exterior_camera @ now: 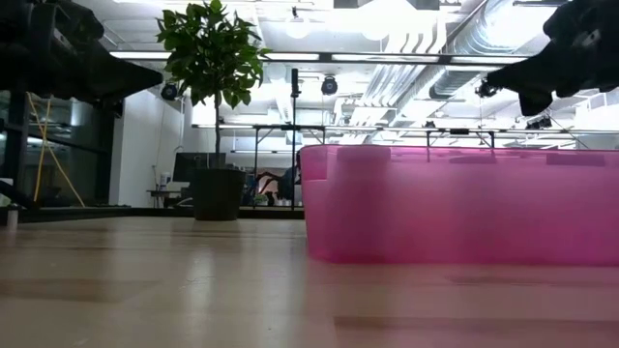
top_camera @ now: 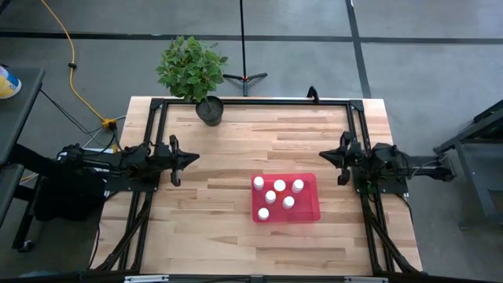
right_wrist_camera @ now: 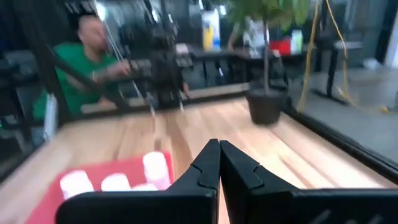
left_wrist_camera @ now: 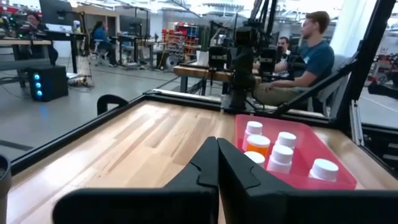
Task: Pick and place pill bottles into a basket
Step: Return to Home Position
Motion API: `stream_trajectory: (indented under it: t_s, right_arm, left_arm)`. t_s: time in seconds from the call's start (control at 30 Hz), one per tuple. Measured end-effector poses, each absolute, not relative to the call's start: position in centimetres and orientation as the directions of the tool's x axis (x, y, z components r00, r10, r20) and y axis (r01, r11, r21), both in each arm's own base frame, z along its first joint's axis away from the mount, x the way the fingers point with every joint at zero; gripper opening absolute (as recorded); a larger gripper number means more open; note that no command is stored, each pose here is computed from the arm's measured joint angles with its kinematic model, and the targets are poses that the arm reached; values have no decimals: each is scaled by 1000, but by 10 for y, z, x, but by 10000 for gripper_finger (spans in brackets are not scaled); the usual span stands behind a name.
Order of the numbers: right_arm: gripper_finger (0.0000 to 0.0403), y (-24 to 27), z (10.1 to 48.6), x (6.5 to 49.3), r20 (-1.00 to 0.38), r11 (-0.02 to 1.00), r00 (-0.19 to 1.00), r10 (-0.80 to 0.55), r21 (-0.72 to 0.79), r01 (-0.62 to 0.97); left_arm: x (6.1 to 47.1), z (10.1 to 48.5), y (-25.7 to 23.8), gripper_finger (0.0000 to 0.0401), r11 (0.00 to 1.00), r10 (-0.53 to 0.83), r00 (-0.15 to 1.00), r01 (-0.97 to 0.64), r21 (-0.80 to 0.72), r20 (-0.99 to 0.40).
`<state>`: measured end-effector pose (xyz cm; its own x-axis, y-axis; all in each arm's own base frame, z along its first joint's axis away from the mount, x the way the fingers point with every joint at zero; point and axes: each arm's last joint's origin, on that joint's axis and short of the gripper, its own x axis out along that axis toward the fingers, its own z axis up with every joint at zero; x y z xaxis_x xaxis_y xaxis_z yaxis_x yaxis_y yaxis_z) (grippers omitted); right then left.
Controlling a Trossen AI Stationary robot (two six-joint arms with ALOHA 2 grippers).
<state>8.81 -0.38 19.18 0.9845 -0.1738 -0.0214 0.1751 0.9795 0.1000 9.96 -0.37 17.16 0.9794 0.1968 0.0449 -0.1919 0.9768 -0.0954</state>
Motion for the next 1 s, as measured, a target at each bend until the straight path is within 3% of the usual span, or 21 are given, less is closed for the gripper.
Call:
stream_trajectory:
  t_s: [0.1, 0.4, 0.7, 0.9, 1.0]
  right_arm:
    - [0, -2, 172, 97, 71, 987, 989, -130, 104, 123]
    - [0, -2, 170, 99, 39, 990, 993, -112, 91, 108]
    - [0, -1, 168, 99, 12, 995, 996, -87, 52, 87]
    - [0, -1, 167, 99, 9, 996, 996, -84, 26, 84]
    - [0, -1, 167, 99, 8, 996, 995, -95, -2, 95]
  left_arm:
    - [100, 172, -4, 23, 977, 197, 979, -191, -98, 46]
    - [100, 170, -4, 37, 976, 200, 979, -197, -95, 26]
    - [100, 168, -5, 22, 983, 161, 987, -160, -85, 6]
    - [100, 168, -5, 48, 985, 150, 989, -149, -87, 6]
    - [100, 167, -5, 34, 985, 148, 989, -147, -86, 5]
